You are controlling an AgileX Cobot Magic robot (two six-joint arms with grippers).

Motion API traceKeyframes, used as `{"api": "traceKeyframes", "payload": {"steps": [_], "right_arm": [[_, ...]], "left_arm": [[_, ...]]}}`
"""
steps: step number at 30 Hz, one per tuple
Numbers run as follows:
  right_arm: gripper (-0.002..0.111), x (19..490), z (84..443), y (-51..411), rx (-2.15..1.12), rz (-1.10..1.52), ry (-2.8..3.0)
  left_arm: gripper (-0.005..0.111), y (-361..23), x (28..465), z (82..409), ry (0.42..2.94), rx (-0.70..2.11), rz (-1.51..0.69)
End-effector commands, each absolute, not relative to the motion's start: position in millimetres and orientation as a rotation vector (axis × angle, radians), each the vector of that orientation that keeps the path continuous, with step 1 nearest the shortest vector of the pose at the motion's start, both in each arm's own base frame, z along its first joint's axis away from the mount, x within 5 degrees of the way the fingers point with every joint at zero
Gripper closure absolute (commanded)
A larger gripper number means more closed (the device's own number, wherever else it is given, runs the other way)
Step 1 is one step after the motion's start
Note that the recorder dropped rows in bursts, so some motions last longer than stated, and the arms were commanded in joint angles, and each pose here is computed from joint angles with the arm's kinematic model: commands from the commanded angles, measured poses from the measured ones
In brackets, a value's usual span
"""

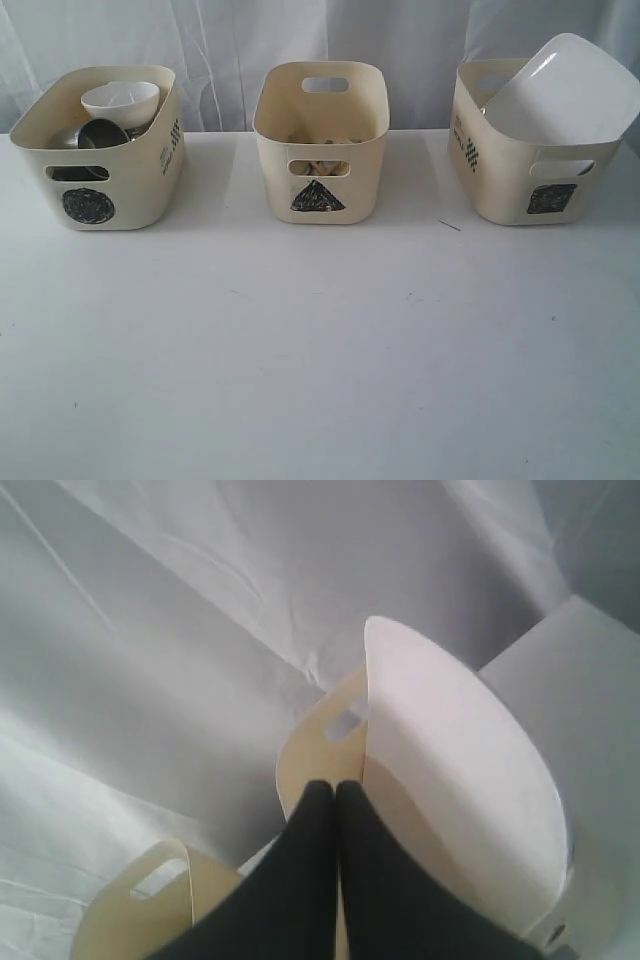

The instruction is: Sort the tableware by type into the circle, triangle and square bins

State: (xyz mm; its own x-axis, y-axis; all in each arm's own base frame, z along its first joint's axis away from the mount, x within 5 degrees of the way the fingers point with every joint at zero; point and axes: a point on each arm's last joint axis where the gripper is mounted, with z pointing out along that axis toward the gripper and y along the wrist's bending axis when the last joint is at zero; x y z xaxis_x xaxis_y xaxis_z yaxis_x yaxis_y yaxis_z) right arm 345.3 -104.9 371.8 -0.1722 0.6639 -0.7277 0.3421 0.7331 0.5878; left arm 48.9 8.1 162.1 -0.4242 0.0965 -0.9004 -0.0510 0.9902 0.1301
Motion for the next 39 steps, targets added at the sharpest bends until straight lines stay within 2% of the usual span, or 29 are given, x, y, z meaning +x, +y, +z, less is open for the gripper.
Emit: {"api": "traceKeyframes", "payload": {"steps": [1, 4, 7, 12, 17, 25, 30, 34, 39], "right_arm": [[0.108, 308, 399, -83, 0.553, 0.160, 1.655], [0.108, 264, 409, -62, 0.433, 0.075, 1.566], [0.108, 219, 400, -40, 0.318, 0.034, 1.550], [0.108, 151, 350, -15, 0.154, -0.008, 1.580], [0.108, 110, 291, -4, 0.134, 0.071, 1.625], [0.108, 75, 252, 16, 0.150, 0.383, 1.780], [0.108, 66, 252, 18, 0.117, 0.403, 1.776], [0.108, 67, 262, 12, 0.095, 0.303, 1.653], [0.108, 70, 259, 2, -0.070, -0.038, 1.515]], "left_arm": [[0.107, 7, 49, 161, 2.003, 0.037, 0.150], [0.107, 7, 49, 161, 2.003, 0.037, 0.150], [0.107, 7, 49, 161, 2.003, 0.037, 0.150], [0.107, 7, 49, 161, 2.003, 0.037, 0.150], [0.107, 7, 49, 161, 2.003, 0.037, 0.150], [0.107, 7, 49, 161, 2.003, 0.037, 0.150], [0.107, 7, 49, 161, 2.003, 0.037, 0.150], [0.107, 7, 49, 161, 2.003, 0.037, 0.150], [0.107, 7, 49, 161, 2.003, 0.037, 0.150]]}}
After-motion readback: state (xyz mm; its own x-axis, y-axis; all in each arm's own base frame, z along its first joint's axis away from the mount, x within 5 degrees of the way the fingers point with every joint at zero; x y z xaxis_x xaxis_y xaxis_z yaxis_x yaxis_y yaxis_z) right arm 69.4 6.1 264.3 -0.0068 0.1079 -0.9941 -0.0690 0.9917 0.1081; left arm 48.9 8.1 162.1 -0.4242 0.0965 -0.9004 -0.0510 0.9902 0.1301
